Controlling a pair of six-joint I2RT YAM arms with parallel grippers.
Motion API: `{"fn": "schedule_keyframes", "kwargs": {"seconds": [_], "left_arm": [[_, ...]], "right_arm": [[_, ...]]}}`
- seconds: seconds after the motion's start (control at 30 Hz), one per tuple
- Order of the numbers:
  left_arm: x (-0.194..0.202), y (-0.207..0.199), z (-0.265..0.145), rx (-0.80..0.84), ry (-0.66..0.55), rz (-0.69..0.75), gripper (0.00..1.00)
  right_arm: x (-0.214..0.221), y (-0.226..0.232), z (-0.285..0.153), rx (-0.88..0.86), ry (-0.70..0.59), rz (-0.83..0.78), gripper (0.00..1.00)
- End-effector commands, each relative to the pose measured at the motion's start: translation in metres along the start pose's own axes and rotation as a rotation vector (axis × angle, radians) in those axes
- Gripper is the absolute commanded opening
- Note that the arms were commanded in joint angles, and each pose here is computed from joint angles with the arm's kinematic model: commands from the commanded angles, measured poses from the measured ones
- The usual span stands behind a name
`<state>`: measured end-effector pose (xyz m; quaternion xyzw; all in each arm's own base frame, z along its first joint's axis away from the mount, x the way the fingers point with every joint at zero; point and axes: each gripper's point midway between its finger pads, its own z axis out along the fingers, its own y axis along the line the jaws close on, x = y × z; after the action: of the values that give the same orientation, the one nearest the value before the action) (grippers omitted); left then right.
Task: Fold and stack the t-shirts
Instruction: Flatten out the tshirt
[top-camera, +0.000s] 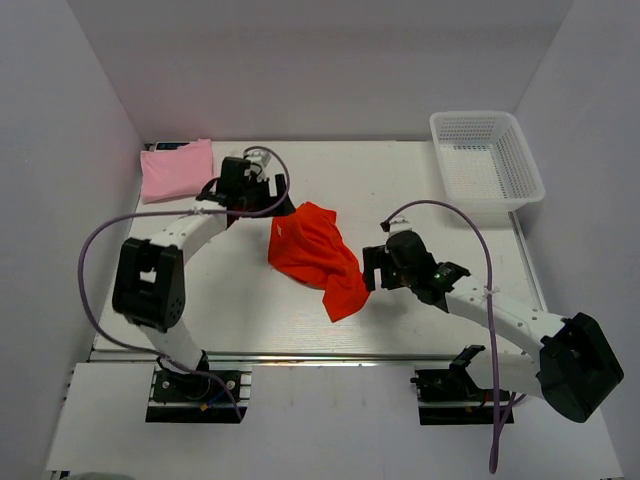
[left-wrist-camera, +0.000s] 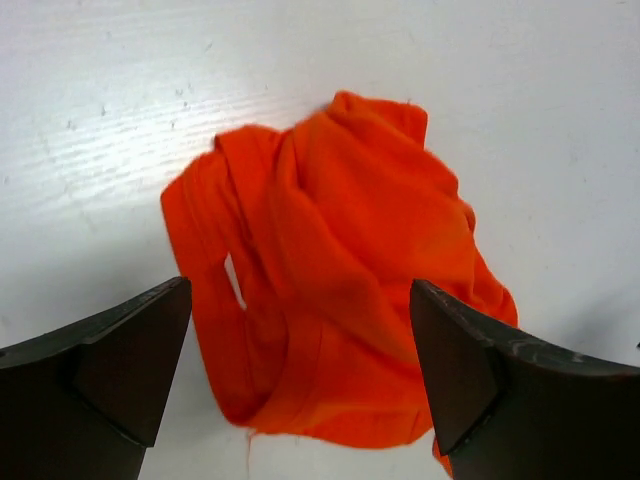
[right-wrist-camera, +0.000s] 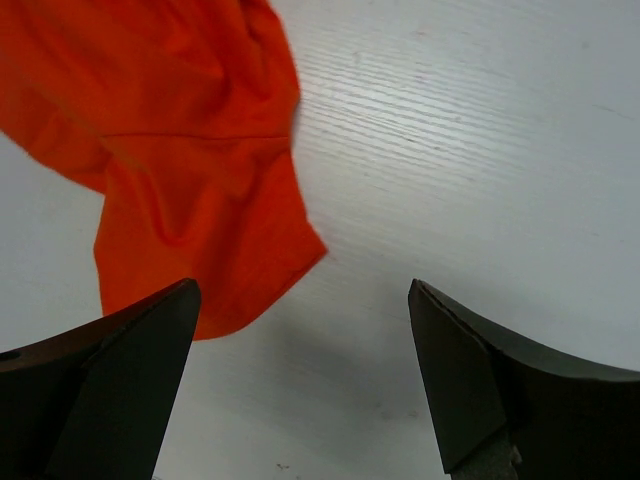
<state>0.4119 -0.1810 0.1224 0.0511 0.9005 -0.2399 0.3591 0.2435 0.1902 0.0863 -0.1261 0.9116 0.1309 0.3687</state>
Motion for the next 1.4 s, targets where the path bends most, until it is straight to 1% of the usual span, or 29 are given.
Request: {"fn": "schedule_keyframes", "kwargs": {"seconds": [0.0, 0.03, 0.07, 0.1, 0.13, 0.17, 0.2, 0.3, 0.37, 0.43, 0.47, 0.5, 0.53, 0.67, 0.7, 0.73, 0.77, 0.8, 0.87, 0.9, 1.0, 1.03, 1.07, 1.17, 1.2, 1.23, 1.3, 1.33, 1.37], "left_arm": [[-0.034, -0.006, 0.024, -0.018, -0.031, 0.062, 1.0], [-0.034, -0.009, 0.031, -0.016, -0.006, 0.082, 1.0], [-0.051, -0.018, 0.036, -0.009, -0.033, 0.096, 1.0], [-0.044, -0.009, 0.051, -0.032, 0.003, 0.1, 1.0], [-0.046, -0.015, 0.057, -0.025, 0.011, 0.107, 1.0], [-0.059, -0.024, 0.061, -0.009, -0.014, 0.133, 1.0], [-0.06, -0.023, 0.067, -0.009, -0.013, 0.133, 1.0], [-0.054, -0.031, 0.087, 0.009, 0.021, 0.153, 0.99], [-0.055, -0.039, 0.094, 0.028, 0.022, 0.162, 0.88], [-0.043, -0.044, 0.105, 0.035, 0.053, 0.169, 0.75], [-0.046, -0.045, 0.104, 0.035, 0.052, 0.178, 0.64], [-0.041, -0.042, 0.108, 0.032, 0.064, 0.185, 0.59], [-0.036, -0.047, 0.109, 0.037, 0.077, 0.19, 0.48], [-0.031, -0.047, 0.11, 0.031, 0.085, 0.216, 0.23], [-0.035, -0.049, 0.107, 0.034, 0.077, 0.226, 0.07], [-0.029, -0.046, 0.107, 0.029, 0.094, 0.223, 0.0], [-0.032, -0.048, 0.104, 0.031, 0.085, 0.225, 0.0], [-0.035, -0.05, 0.1, 0.035, 0.072, 0.227, 0.0], [-0.03, -0.049, 0.094, 0.036, 0.068, 0.228, 0.0], [-0.038, -0.051, 0.091, 0.037, 0.031, 0.236, 0.0], [-0.052, -0.057, 0.065, 0.025, -0.043, 0.228, 0.0], [-0.054, -0.055, 0.061, 0.011, -0.071, 0.217, 0.0], [-0.07, -0.063, 0.041, 0.017, -0.131, 0.225, 0.0], [-0.085, -0.064, 0.014, -0.019, -0.228, 0.188, 0.0], [-0.091, -0.067, -0.007, -0.025, -0.268, 0.19, 0.0], [-0.102, -0.065, -0.019, -0.056, -0.324, 0.174, 0.0], [-0.108, -0.059, -0.041, -0.106, -0.384, 0.152, 0.0], [-0.12, -0.064, -0.067, -0.109, -0.446, 0.141, 0.0], [-0.127, -0.065, -0.08, -0.118, -0.486, 0.137, 0.0]], "right_arm": [[-0.007, 0.031, -0.001, -0.182, -0.058, -0.033, 0.9], [-0.007, 0.034, 0.0, -0.204, -0.065, -0.033, 0.9], [-0.002, 0.035, 0.003, -0.211, -0.061, -0.033, 0.9], [0.007, 0.037, 0.007, -0.229, -0.032, -0.042, 0.9], [0.008, 0.037, 0.009, -0.225, -0.025, -0.038, 0.88], [0.013, 0.036, 0.012, -0.22, -0.006, -0.042, 0.88], [0.008, 0.038, 0.015, -0.223, -0.027, -0.038, 0.86], [0.013, 0.032, 0.027, -0.179, -0.005, -0.031, 0.83], [0.017, 0.028, 0.035, -0.15, 0.016, -0.032, 0.83], [0.016, 0.028, 0.039, -0.139, 0.023, -0.03, 0.82], [0.021, 0.025, 0.043, -0.127, 0.042, -0.03, 0.8], [0.022, 0.026, 0.044, -0.126, 0.048, -0.027, 0.8], [0.022, 0.027, 0.046, -0.126, 0.049, -0.02, 0.8], [0.027, 0.025, 0.052, -0.11, 0.071, -0.01, 0.77], [0.031, 0.025, 0.054, -0.111, 0.086, -0.02, 0.74], [0.03, 0.027, 0.054, -0.122, 0.087, -0.016, 0.71], [0.03, 0.028, 0.055, -0.125, 0.088, -0.019, 0.59], [0.032, 0.028, 0.055, -0.127, 0.095, -0.021, 0.38], [0.03, 0.03, 0.055, -0.132, 0.094, -0.015, 0.2], [0.027, 0.032, 0.054, -0.142, 0.09, -0.019, 0.0], [0.015, 0.034, 0.049, -0.143, 0.053, -0.003, 0.0], [-0.001, 0.038, 0.04, -0.159, 0.004, 0.002, 0.0], [-0.007, 0.039, 0.038, -0.162, -0.016, 0.005, 0.0], [-0.049, 0.046, 0.016, -0.188, -0.148, 0.018, 0.0], [-0.06, 0.048, 0.006, -0.2, -0.195, 0.008, 0.0], [-0.076, 0.05, -0.006, -0.211, -0.251, 0.009, 0.0], [-0.101, 0.055, -0.026, -0.241, -0.345, -0.011, 0.0], [-0.11, 0.057, -0.036, -0.256, -0.382, -0.043, 0.0], [-0.126, 0.061, -0.056, -0.283, -0.449, -0.057, 0.0]]}}
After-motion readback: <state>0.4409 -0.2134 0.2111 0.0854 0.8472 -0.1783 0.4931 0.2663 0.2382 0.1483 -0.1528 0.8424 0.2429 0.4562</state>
